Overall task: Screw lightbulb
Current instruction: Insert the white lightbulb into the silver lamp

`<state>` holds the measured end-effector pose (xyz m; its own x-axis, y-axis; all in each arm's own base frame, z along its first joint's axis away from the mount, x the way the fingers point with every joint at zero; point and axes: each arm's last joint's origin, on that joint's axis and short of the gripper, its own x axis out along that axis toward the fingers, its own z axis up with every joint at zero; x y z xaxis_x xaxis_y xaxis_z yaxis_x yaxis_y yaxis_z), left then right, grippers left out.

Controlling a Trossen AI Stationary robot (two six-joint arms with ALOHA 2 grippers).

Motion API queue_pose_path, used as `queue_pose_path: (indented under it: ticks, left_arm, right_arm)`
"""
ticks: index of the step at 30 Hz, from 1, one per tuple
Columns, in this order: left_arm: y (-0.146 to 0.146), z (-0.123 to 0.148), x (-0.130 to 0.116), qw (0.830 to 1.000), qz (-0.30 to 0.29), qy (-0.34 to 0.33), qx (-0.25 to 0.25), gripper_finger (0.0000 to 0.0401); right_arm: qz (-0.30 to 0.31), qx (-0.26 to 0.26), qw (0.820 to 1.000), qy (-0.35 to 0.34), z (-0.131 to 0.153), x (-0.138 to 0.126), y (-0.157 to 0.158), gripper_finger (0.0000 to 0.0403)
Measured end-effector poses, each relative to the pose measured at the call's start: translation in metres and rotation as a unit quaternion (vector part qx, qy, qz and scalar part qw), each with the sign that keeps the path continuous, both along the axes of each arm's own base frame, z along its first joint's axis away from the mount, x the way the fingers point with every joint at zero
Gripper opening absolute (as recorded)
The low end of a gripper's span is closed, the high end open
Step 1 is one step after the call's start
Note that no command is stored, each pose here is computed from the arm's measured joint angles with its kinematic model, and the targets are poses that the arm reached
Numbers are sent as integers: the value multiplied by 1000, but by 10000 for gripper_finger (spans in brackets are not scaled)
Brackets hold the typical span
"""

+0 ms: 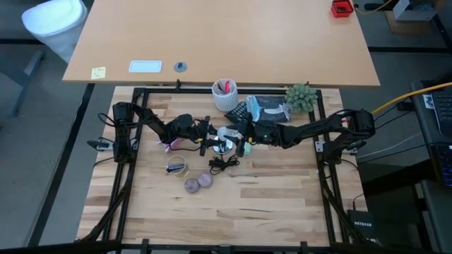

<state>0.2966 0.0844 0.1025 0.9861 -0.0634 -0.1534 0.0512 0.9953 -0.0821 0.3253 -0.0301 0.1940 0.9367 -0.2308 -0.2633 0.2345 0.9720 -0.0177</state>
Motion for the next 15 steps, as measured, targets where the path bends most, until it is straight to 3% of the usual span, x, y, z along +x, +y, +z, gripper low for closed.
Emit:
queue_pose_path:
  ticks: [7,15]
  left_arm:
    - [-1,0,1,1000,14,2,-22,182]
    - [-4,0,2,1000,12,0,3,211]
  right_arm:
    - [7,-1,1000,-19,-12,9,0,195]
    - [5,8,1000,-23,-15,11,-1,195]
